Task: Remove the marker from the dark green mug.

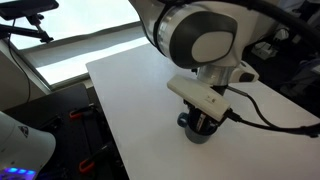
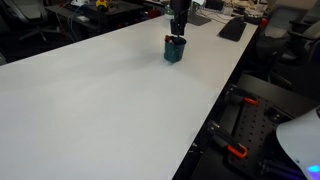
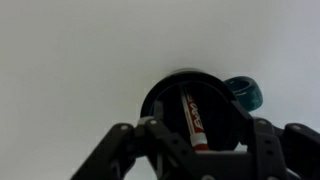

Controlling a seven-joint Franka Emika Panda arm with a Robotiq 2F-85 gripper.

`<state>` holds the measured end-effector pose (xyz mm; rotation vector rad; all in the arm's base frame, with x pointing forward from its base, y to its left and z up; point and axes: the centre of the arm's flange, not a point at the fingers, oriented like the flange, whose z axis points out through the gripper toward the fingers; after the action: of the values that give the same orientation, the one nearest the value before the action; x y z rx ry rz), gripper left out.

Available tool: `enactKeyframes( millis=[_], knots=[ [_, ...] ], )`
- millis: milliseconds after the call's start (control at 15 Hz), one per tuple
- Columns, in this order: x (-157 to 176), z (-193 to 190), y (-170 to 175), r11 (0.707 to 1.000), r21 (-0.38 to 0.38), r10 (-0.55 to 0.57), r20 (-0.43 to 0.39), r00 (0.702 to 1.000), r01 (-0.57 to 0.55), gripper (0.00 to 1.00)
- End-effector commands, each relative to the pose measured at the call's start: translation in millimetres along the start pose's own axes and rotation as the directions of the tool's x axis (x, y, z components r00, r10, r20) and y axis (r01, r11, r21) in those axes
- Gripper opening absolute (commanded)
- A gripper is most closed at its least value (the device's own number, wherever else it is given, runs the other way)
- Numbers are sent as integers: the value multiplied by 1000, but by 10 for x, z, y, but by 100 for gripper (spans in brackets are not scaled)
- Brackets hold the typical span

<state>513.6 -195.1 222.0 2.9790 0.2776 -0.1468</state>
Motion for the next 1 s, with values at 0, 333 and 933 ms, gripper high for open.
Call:
enactKeyframes(
  millis=[0, 333, 933],
  knots=[
    [36, 111, 29, 1000, 26, -12, 5, 1000, 12, 63],
    [21, 177, 10, 999, 44, -22, 7, 1000, 21, 68],
    [249, 39, -97, 995, 66, -72, -73, 995, 77, 73]
  ],
)
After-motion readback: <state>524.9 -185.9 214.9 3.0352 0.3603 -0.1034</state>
